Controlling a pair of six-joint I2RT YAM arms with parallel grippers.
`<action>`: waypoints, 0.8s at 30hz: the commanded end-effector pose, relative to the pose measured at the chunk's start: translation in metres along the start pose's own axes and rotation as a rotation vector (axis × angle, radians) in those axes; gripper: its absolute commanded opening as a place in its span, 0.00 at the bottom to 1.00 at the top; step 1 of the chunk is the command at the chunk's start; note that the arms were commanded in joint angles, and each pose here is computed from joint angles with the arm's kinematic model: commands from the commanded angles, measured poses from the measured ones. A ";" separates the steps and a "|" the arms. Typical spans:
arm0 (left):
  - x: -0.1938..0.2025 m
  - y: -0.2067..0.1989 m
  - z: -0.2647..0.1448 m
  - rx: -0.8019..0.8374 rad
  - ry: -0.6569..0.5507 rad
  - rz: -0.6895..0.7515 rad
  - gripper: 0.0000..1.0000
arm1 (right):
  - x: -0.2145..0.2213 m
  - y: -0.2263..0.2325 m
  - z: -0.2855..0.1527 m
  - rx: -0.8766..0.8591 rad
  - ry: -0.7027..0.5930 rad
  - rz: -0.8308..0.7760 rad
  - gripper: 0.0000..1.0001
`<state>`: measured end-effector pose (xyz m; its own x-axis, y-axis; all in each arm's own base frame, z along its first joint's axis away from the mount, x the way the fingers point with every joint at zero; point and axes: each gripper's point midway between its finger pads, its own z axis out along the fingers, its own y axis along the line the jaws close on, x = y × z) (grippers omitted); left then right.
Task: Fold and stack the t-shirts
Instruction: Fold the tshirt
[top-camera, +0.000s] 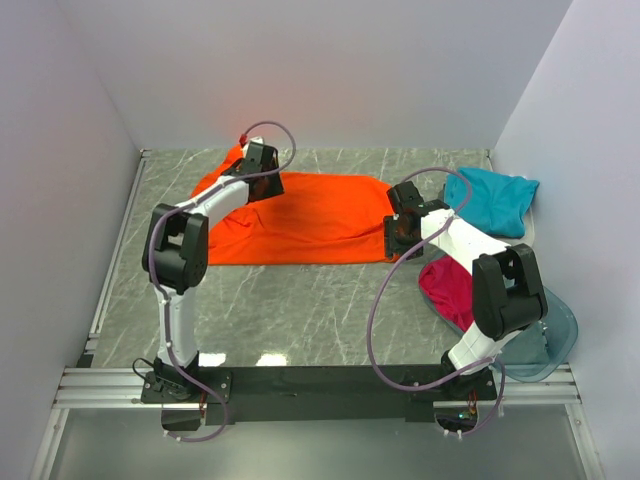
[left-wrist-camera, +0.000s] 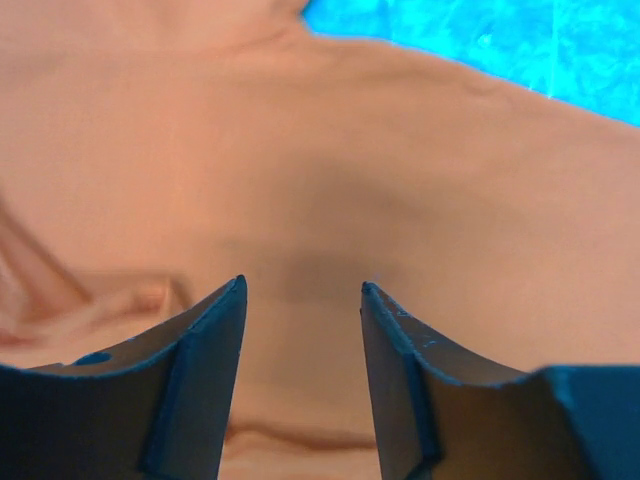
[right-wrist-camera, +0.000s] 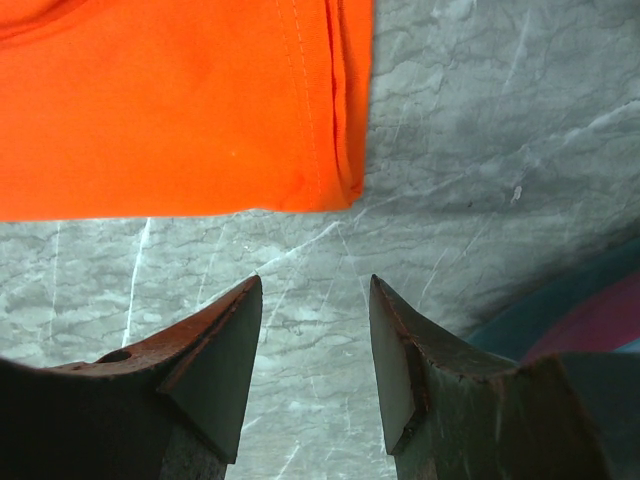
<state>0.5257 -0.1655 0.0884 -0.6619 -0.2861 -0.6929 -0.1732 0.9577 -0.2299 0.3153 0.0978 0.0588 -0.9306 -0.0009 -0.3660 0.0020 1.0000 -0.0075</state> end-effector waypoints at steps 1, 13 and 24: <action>-0.028 0.017 -0.033 -0.038 -0.086 -0.127 0.56 | -0.001 0.006 0.000 -0.015 -0.012 -0.001 0.54; 0.012 0.059 -0.020 -0.083 0.008 -0.145 0.58 | -0.002 0.026 0.006 -0.113 -0.010 -0.007 0.55; 0.006 0.068 0.004 -0.173 0.007 -0.084 0.55 | 0.000 0.024 0.005 -0.112 -0.012 -0.008 0.55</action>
<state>0.4983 -0.1069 0.0494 -0.6745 -0.3900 -0.6268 -0.3573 0.9155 -0.1852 0.3118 0.1170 0.0474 -0.9386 -0.0095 -0.3448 -0.0387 0.9962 0.0778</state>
